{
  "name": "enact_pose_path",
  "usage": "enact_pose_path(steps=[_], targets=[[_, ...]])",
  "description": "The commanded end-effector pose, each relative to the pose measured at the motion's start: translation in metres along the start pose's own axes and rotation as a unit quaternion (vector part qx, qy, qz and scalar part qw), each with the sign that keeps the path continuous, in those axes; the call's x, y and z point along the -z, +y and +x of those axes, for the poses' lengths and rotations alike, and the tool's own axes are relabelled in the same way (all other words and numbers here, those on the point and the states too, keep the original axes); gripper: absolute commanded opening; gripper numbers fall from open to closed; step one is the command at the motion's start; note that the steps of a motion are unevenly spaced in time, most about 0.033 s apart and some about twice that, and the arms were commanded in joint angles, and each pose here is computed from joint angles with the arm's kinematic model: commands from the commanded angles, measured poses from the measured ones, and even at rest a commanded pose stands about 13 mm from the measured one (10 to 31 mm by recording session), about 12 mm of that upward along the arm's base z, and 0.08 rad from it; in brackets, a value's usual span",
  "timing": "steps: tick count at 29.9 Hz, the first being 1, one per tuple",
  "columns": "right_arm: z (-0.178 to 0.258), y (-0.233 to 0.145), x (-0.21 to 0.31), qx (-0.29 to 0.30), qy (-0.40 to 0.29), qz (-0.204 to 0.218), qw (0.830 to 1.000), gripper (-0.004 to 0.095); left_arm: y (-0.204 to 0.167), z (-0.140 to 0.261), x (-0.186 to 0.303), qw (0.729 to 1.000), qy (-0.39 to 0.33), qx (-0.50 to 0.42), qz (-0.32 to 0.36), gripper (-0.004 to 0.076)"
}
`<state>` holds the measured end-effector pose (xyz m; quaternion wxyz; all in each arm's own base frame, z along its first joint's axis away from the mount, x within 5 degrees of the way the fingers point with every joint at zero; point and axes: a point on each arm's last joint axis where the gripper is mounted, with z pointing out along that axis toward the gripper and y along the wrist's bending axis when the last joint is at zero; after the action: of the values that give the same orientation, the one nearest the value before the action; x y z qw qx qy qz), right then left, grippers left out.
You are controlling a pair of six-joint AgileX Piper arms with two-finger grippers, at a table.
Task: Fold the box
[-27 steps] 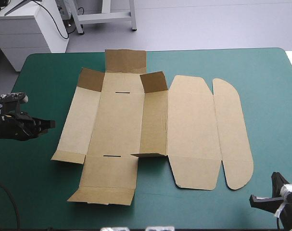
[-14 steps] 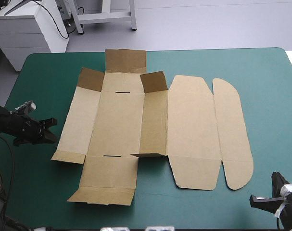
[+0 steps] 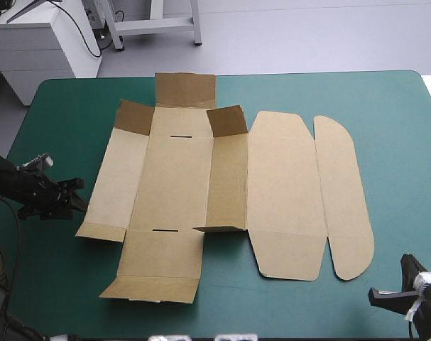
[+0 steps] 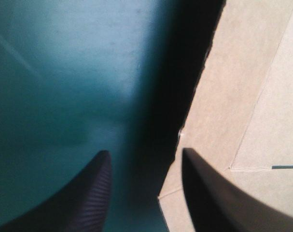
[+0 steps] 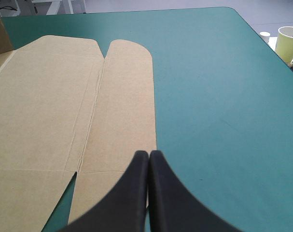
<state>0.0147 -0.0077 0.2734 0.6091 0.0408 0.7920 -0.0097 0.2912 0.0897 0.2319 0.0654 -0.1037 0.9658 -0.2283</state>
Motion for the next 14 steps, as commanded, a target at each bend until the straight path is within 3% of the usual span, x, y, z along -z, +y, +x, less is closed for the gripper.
enact_pose_path(steps=[1, 14], targets=[[-0.012, 0.000, 0.008, 0.003, -0.061, 0.002, 0.998, -0.0014, -0.012, -0.001, 0.015, 1.000, -0.019, -0.007, 0.016, 0.0533], [-0.012, 0.000, 0.008, 0.003, -0.061, 0.002, 0.998, -0.0014, -0.043, -0.011, -0.024, 0.995, 0.028, -0.032, 0.094, 0.0546]])
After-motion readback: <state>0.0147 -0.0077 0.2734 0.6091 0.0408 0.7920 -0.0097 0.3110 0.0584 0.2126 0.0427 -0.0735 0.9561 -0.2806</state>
